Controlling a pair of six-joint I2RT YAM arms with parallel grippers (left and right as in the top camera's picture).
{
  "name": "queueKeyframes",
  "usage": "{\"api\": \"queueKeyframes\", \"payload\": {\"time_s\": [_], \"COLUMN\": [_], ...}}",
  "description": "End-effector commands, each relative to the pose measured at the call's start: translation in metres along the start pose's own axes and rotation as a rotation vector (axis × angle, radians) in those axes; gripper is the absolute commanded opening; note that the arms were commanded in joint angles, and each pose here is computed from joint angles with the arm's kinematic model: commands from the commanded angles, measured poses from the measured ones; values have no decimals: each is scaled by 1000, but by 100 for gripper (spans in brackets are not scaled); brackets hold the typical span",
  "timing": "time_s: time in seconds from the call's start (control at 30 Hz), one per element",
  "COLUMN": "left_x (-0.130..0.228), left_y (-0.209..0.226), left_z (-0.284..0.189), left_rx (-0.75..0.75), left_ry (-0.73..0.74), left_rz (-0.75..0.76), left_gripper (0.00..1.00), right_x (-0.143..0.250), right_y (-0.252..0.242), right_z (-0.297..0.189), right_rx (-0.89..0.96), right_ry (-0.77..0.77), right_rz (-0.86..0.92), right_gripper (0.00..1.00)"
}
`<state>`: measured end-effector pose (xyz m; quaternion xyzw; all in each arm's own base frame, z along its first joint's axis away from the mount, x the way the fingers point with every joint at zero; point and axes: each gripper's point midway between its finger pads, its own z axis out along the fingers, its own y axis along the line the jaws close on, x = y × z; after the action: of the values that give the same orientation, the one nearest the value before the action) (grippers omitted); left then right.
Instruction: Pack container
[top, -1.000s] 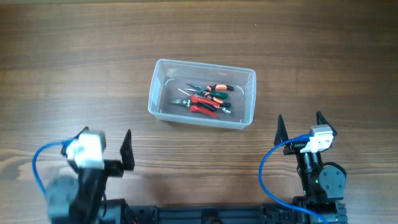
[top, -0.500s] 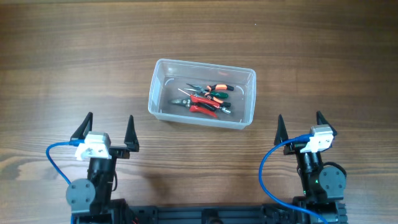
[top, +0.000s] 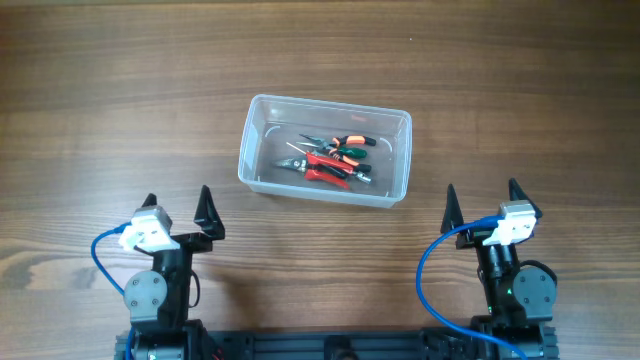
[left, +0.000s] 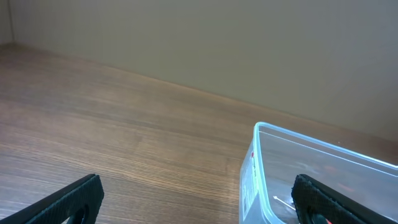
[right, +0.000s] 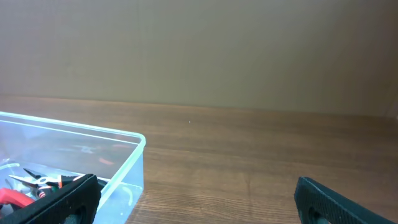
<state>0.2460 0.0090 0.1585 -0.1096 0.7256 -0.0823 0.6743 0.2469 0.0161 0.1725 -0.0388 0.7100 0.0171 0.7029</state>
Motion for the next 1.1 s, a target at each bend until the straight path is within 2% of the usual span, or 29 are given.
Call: {"api": "queueKeyframes", "payload": {"time_s": [0.0, 1.07], "left_x": [3, 4], "left_y": [-4, -7], "left_z": [0, 0], "left_rx": [17, 32], "left_ry": [3, 6], "left_rz": [-13, -14], "left_gripper": [100, 100], "right_x": [-3, -3], "right_y": [-1, -1], "right_z": [-1, -1], "right_rx": [1, 1], "right_ry": [-13, -13], "right_rz": [7, 7], "right_gripper": [100, 100]}}
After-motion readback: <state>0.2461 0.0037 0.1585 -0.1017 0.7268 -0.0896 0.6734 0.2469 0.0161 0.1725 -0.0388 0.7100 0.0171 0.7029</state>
